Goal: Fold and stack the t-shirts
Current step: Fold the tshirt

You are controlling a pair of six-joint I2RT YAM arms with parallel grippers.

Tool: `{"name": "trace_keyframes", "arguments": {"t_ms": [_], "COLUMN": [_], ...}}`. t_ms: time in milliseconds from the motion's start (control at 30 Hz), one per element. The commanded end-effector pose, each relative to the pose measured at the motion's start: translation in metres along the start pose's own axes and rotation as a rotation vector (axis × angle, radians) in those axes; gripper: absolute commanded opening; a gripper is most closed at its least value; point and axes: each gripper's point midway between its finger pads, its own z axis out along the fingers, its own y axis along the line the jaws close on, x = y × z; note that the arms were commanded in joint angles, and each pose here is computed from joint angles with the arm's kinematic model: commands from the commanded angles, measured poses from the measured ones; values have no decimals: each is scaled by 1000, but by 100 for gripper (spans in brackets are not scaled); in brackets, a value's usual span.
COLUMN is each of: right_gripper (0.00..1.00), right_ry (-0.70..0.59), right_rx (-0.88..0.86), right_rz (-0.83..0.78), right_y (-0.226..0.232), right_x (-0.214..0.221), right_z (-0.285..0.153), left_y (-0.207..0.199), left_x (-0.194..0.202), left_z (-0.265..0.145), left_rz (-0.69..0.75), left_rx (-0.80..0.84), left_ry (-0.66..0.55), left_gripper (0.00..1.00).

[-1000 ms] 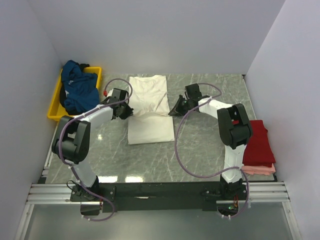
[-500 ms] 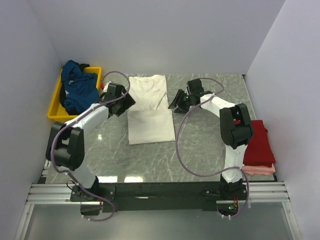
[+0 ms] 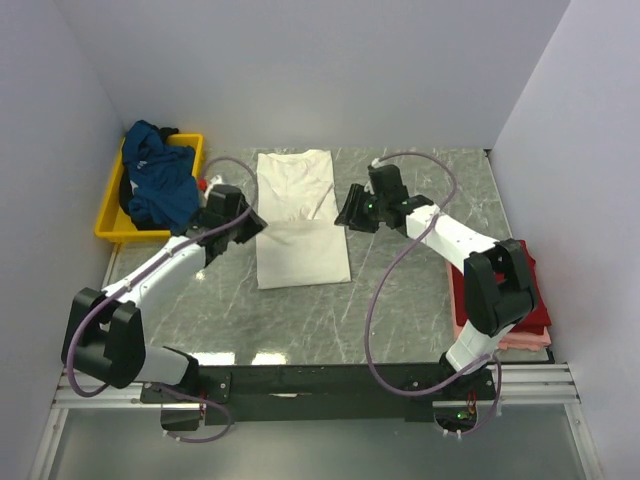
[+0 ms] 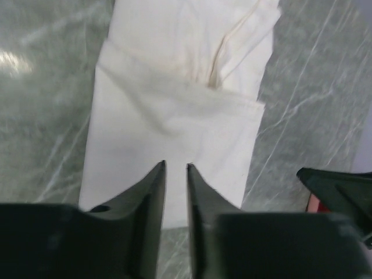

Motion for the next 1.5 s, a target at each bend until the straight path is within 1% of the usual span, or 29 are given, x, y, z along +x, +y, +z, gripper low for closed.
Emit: {"name": "trace_keyframes", "arguments": {"t_ms": [0, 100, 233, 467, 633, 867, 967, 1100, 1167, 1200, 1267, 1300, 1333, 1400, 1467], "right_gripper": [52, 50, 50, 48, 47, 43, 40, 39, 39, 39, 39, 39, 39, 39, 38], "right_ry": [6, 53, 75, 89, 123, 134, 146, 158, 165, 171, 171, 175, 178, 191, 191], "right_rx": [21, 39, 76, 131, 173, 199, 184, 169, 161, 164, 147, 144, 143, 143, 143], "right_rz": [-72, -93, -77, -82, -87, -83, -73, -64, -61, -56, -53, -50, -47, -43, -40], "right_y": [-3, -9, -26, -45, -61, -73, -70, -69, -68, -69, -67, -67, -67, -68, -69], "right_x": [14, 41, 70, 98, 119, 129, 132, 138, 141, 144, 145, 148, 149, 153, 153], "right_z": [3, 10, 11, 10, 11, 6, 4, 2, 1, 1, 1, 2, 2, 3, 5], "left_y": [-4, 5, 22, 56, 80, 97, 93, 85, 94, 95, 103, 105, 111, 109, 110], "left_x": [30, 56, 73, 91, 107, 117, 110, 103, 106, 105, 109, 110, 115, 117, 121], "left_z": [-4, -2, 1, 7, 16, 14, 4, -11, -16, -19, -23, -23, -23, -22, -20], "left_rz": [2, 11, 9, 19, 26, 29, 27, 13, 3, 1, -9, -12, -15, -20, -23], "left_rx": [41, 17, -12, -95, -162, -205, -191, -157, -182, -183, -191, -191, -198, -179, -171], "left_ry": [52, 94, 118, 137, 165, 185, 168, 145, 151, 142, 141, 141, 150, 154, 167], "left_gripper": [22, 12, 6, 3, 1, 1, 7, 24, 28, 31, 34, 39, 41, 46, 46]}}
